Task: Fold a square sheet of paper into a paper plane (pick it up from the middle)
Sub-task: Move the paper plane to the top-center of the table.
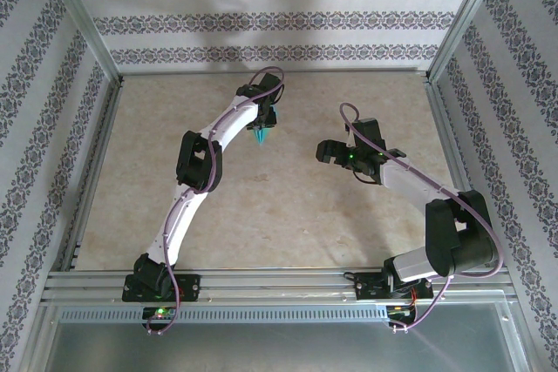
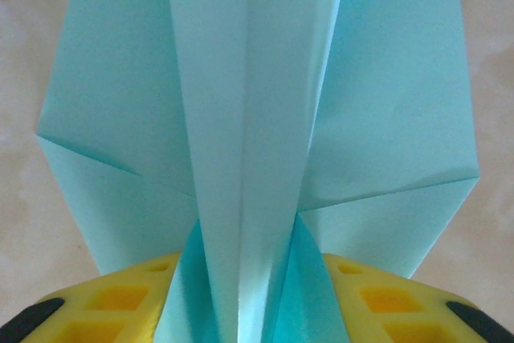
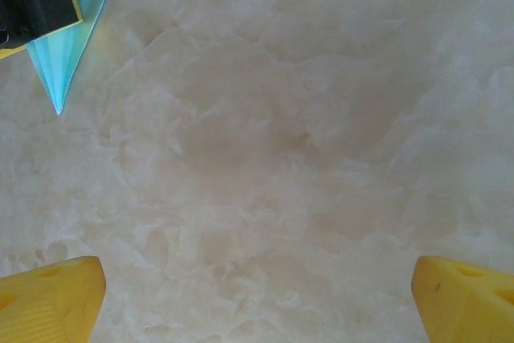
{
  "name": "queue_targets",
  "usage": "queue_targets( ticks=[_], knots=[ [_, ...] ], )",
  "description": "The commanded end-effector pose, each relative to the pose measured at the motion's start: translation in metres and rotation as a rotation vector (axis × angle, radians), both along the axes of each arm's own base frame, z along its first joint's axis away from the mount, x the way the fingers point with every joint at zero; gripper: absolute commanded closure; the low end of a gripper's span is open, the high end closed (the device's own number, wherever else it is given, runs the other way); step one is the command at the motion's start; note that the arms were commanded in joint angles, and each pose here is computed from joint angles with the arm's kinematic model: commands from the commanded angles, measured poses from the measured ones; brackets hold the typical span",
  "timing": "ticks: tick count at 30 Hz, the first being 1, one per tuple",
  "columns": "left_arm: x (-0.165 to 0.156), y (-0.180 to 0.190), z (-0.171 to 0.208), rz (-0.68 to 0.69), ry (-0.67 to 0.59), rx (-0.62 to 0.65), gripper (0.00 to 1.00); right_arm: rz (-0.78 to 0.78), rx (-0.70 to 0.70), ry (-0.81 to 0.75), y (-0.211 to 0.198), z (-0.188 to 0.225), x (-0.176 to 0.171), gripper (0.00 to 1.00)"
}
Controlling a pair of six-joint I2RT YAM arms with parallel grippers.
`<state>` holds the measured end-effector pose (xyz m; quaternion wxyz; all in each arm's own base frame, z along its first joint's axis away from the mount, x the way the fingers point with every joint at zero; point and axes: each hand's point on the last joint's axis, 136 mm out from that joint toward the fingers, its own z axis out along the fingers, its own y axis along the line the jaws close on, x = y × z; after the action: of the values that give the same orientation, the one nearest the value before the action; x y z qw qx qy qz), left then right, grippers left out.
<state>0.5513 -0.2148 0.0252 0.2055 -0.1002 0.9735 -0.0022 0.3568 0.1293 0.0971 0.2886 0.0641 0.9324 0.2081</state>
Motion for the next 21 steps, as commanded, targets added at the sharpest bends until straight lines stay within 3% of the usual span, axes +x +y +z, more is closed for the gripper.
queue_targets(
  ticks=[1,8,21],
  knots=[
    [-0.011,0.007,-0.023,0.019,0.083,0.002,0.60,0.011,0.018,0.001,0.007,-0.001,0.001,0.02],
    [-0.002,0.003,0.014,0.027,0.014,-0.040,0.60,0.012,0.021,0.005,0.009,-0.003,0.001,0.02],
    [-0.002,-0.001,0.046,0.013,-0.033,-0.056,0.55,0.014,0.025,0.004,0.010,-0.002,0.001,0.02]
  ],
)
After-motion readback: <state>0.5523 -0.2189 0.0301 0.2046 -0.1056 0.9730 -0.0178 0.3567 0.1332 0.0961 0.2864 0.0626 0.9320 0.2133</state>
